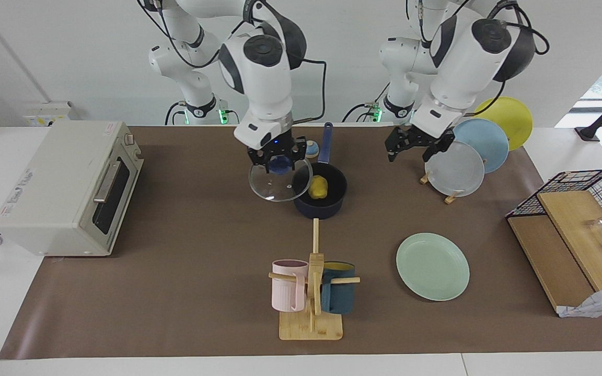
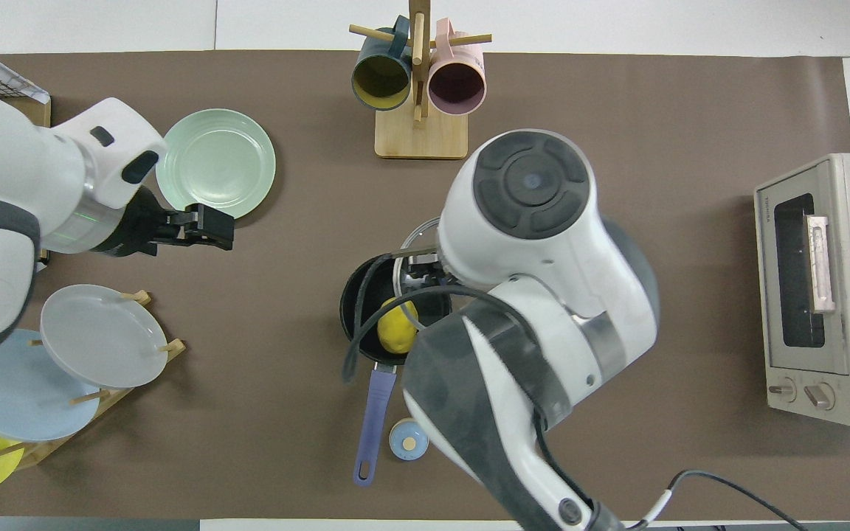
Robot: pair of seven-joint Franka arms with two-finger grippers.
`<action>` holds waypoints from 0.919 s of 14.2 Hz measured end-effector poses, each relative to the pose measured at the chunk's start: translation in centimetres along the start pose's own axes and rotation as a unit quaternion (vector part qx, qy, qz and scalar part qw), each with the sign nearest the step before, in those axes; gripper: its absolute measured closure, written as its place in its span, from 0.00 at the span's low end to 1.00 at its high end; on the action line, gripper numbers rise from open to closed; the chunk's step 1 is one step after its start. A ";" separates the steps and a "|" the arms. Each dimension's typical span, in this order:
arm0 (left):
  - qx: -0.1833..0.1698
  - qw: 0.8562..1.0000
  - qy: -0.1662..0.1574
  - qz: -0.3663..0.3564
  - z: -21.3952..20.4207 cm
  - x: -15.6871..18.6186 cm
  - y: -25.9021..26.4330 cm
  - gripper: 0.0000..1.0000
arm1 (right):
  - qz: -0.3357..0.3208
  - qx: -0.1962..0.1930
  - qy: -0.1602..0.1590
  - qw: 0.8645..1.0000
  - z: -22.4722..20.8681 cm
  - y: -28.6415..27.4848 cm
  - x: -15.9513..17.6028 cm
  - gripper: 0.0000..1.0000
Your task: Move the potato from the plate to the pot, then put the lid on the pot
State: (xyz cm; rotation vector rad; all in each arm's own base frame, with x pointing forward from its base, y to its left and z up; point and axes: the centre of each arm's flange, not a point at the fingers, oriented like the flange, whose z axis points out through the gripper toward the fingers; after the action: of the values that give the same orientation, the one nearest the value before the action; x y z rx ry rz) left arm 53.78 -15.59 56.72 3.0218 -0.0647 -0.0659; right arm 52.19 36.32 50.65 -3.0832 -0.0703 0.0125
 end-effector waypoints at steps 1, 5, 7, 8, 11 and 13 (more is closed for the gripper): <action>-0.001 1.000 0.001 0.007 -0.4 0.3 -1.7 0.00 | 0.005 0.002 0.003 1.000 0.7 -1.8 -0.7 0.34; -0.002 1.000 0.006 0.028 -1.2 1.2 -8.1 0.00 | 0.007 -0.046 0.005 0.999 5.6 -7.3 -3.3 0.34; -0.002 0.999 0.009 0.031 -1.5 1.4 -10.7 0.00 | 0.008 -0.043 0.016 0.999 6.3 -7.6 -2.9 0.34; -0.002 1.000 0.010 0.030 -1.6 1.5 -11.6 0.00 | 0.009 -0.042 0.017 0.999 6.5 -7.4 -2.7 0.34; -0.002 1.000 0.011 0.026 -1.7 1.5 -12.4 0.00 | 0.010 -0.033 0.028 0.999 7.6 -7.2 -2.6 0.34; -0.002 1.000 0.011 0.027 -1.7 1.5 -12.3 0.00 | 0.007 -0.028 0.032 0.999 8.7 -7.3 -2.9 0.34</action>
State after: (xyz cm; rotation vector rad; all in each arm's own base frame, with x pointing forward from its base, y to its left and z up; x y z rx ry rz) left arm 55.82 -3.23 56.88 3.0142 -0.1426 -0.0281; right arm 48.85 43.98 42.38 -3.1379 -0.0464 -0.0898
